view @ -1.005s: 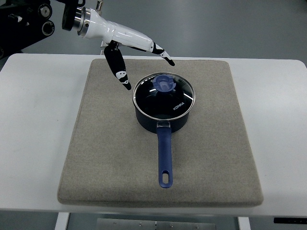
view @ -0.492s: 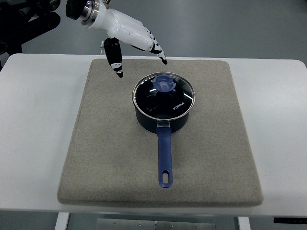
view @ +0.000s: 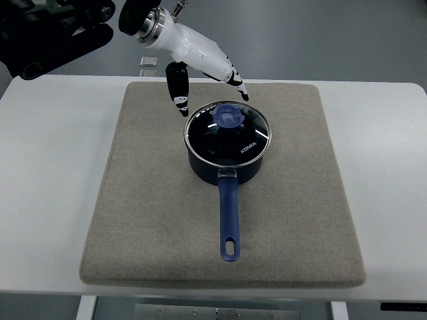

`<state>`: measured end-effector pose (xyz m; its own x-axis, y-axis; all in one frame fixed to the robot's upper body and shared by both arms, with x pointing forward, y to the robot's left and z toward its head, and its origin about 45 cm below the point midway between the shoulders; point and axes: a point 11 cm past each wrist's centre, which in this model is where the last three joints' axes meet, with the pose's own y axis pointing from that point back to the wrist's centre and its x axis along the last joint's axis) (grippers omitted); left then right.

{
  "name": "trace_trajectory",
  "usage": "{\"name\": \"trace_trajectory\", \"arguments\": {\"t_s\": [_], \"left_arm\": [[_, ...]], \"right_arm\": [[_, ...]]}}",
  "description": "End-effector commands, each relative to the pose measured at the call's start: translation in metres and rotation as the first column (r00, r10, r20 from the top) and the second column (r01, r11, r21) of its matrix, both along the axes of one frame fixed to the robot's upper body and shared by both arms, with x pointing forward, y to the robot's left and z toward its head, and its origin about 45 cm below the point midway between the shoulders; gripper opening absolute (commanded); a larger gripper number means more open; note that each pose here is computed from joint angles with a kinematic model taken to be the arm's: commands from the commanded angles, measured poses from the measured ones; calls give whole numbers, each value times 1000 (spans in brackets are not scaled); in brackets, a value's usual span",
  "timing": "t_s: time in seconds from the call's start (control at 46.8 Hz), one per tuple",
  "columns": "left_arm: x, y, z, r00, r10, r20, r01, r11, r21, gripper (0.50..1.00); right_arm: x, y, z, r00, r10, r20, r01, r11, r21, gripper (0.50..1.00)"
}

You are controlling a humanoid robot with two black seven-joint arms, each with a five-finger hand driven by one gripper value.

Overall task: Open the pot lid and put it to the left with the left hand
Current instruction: 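Swing the left hand over the saucepan toward the blue lid knob, then lower the left hand onto the glass lid around the blue knob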

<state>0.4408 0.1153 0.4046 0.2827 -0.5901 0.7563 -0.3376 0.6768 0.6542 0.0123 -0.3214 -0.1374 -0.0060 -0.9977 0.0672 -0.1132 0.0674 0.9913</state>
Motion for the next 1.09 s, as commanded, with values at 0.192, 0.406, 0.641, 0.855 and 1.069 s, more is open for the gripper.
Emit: {"name": "trace_trajectory", "arguments": {"t_s": [0.192, 0.406, 0.641, 0.855, 1.069], "left_arm": [[4, -11, -12, 1000, 4, -20, -4, 1000, -14, 988], [3, -19, -18, 999, -4, -41, 2, 999, -47, 988], [1, -24, -25, 998, -13, -58, 10, 998, -57, 988], [2, -20, -30, 998, -8, -59, 6, 999, -35, 988], [1, -18, -35, 998, -5, -67, 3, 1000, -29, 988]], "right_arm": [[0, 0, 0, 1000, 0, 0, 0, 1000, 0, 917], [0, 0, 0, 1000, 0, 0, 0, 1000, 0, 917], [0, 0, 0, 1000, -1, 0, 1, 1000, 0, 917], [0, 0, 0, 1000, 0, 0, 0, 1000, 0, 917], [0, 0, 0, 1000, 0, 0, 0, 1000, 0, 917]]}}
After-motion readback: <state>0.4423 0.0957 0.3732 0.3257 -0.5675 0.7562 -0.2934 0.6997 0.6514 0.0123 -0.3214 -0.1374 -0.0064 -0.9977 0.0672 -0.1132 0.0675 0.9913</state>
